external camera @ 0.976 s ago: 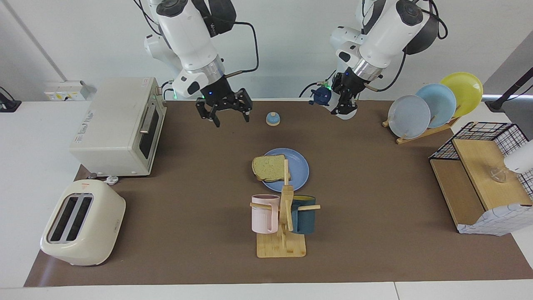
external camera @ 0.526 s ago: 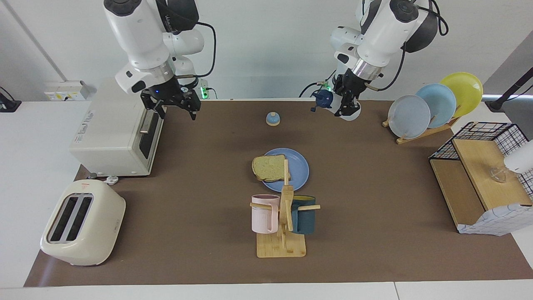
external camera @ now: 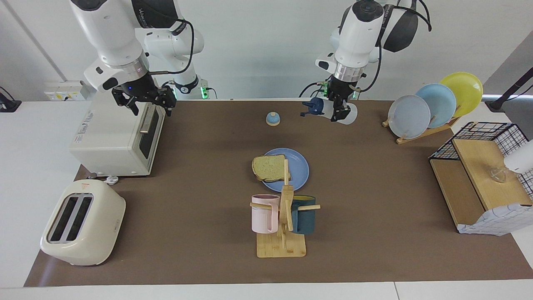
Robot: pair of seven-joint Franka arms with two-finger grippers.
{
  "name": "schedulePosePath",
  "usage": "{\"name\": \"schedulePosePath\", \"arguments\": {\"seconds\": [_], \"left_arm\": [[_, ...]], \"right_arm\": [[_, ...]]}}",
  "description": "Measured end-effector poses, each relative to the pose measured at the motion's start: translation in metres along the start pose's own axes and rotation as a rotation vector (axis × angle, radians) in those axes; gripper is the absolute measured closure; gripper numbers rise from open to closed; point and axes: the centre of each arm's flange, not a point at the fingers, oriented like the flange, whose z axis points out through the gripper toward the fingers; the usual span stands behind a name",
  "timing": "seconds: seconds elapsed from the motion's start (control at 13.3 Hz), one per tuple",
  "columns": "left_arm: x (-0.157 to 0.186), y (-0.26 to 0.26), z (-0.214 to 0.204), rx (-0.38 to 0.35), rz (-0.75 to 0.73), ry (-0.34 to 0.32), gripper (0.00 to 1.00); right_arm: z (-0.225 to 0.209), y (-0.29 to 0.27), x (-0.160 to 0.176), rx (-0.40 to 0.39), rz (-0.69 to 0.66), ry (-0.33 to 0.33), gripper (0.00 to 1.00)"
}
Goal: Put bread on plate and add seasoning
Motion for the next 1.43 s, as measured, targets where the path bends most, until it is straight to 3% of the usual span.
{"name": "schedulePosePath", "arguments": {"seconds": [0.68,1.43], "left_arm": [[0.040,-0.002,0.014,0.107,0.080,-0.185,0.57],[0.102,0.004,0.050,0.214,0.143,-0.481,0.57]], "right_arm": [[0.006,0.020,0.005,-0.003,0.015,-0.021,0.00],[0.007,0.026,0.006,0.000,0.025,-0.021,0.00]]}}
